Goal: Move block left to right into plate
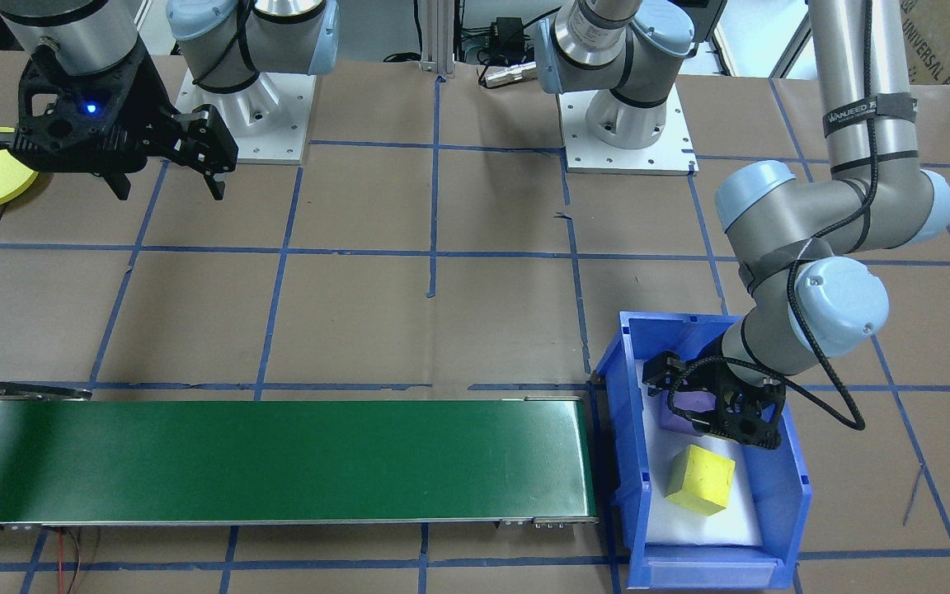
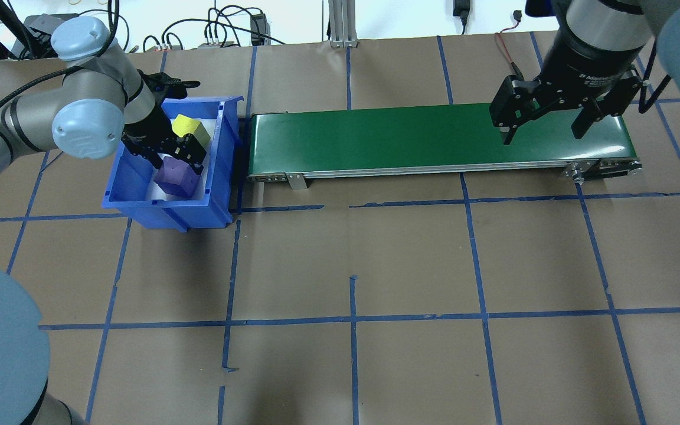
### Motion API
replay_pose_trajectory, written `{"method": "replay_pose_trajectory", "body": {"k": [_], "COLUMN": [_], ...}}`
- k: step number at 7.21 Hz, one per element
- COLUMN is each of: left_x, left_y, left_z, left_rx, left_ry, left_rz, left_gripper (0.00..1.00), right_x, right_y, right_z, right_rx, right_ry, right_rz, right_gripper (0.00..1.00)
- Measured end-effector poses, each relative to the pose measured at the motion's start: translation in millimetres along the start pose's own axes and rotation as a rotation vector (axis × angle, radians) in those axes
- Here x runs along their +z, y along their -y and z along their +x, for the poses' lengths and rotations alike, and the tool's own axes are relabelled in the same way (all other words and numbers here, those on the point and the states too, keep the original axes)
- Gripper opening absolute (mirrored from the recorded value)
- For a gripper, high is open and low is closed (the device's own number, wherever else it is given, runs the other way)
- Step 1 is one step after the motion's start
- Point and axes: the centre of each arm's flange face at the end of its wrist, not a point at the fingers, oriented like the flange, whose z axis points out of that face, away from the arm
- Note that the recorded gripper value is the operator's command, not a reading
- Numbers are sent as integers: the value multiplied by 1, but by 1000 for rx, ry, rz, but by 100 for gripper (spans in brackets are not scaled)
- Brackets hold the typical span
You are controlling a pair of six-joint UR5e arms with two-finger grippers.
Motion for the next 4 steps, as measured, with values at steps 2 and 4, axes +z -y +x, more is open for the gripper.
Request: {"method": "replay_pose_trajectory", "body": {"k": [2,4], "left_x": [14,12], "left_y": [-4,-3], "left_z": [1,-1], "left_rx": [1,4], "left_ry": [5,13], "left_rz": [4,19], "left_gripper": [87,100], "right_x": [0,0], "right_y": [0,0], "right_z": [0,0], "right_rx": [0,0], "right_ry": [0,0], "right_rz": [0,0], "right_gripper": [100,100]}}
